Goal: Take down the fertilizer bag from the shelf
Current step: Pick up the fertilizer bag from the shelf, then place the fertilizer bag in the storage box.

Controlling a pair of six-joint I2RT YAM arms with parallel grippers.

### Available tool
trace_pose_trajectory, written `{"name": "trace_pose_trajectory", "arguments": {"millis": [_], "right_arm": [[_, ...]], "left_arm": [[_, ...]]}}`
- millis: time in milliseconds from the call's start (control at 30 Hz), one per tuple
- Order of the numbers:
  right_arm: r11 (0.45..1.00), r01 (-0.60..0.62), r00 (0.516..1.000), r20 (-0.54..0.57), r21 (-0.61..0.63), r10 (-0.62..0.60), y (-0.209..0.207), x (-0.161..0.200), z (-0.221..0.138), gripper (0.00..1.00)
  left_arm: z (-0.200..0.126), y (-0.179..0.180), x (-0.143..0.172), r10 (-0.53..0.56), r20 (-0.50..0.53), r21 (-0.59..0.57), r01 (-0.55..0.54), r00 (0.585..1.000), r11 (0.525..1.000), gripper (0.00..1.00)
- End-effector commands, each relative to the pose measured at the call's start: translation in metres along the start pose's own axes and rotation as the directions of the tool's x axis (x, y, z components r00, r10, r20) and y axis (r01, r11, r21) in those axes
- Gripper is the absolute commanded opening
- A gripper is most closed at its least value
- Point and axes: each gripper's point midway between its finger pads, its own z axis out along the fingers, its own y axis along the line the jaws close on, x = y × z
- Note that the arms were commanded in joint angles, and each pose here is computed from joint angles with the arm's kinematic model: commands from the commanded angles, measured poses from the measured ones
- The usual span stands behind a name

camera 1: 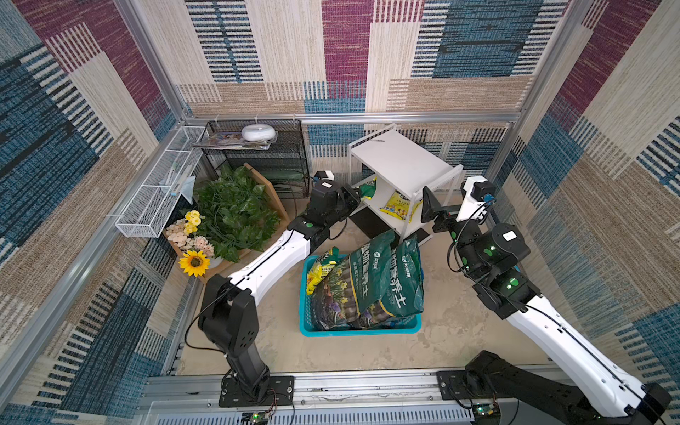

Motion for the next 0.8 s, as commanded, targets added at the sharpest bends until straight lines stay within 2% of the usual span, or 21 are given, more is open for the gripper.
{"name": "trace_pose_trajectory", "arguments": {"millis": [0,133,233,400,533,767], "right_arm": [[1.0,-0.01,1.0,0.014,0.0,0.01,0.0,-0.003,0.0,1.0],[1.0,-0.013,1.0,0.011,-0.004,0.013,0.0,-0.002,0.0,1.0],[1.0,-0.02,1.0,0.013,-0.021,0.021,0.003,-0.003,0.0,1.0],[0.999,-0.026,1.0,0.014,-0.031,0.027,0.005,-0.004,0.0,1.0],[0.999,-0.032,0.999,0.023,-0.03,0.033,0.003,-0.007,-0.003,1.0],[0.998,-0.045,0.999,0.027,-0.041,0.046,0.003,-0.008,-0.008,1.0]], "left_arm": [[-0.038,-0.013,-0.009,0.035,0.08,0.046,-0.039,0.996,0.998,0.0],[-0.104,0.006,0.006,0.064,0.131,-0.004,-0.064,0.989,0.998,0.0],[-0.148,0.014,0.023,0.086,0.138,0.017,-0.089,0.987,0.996,0.0],[-0.198,0.024,0.043,0.059,0.138,0.07,-0.069,0.989,0.995,0.0],[-0.214,0.038,0.06,0.016,0.123,0.09,-0.027,0.992,0.996,0.0],[-0.219,0.08,0.093,-0.065,0.115,0.029,0.062,0.991,0.998,0.0]]}}
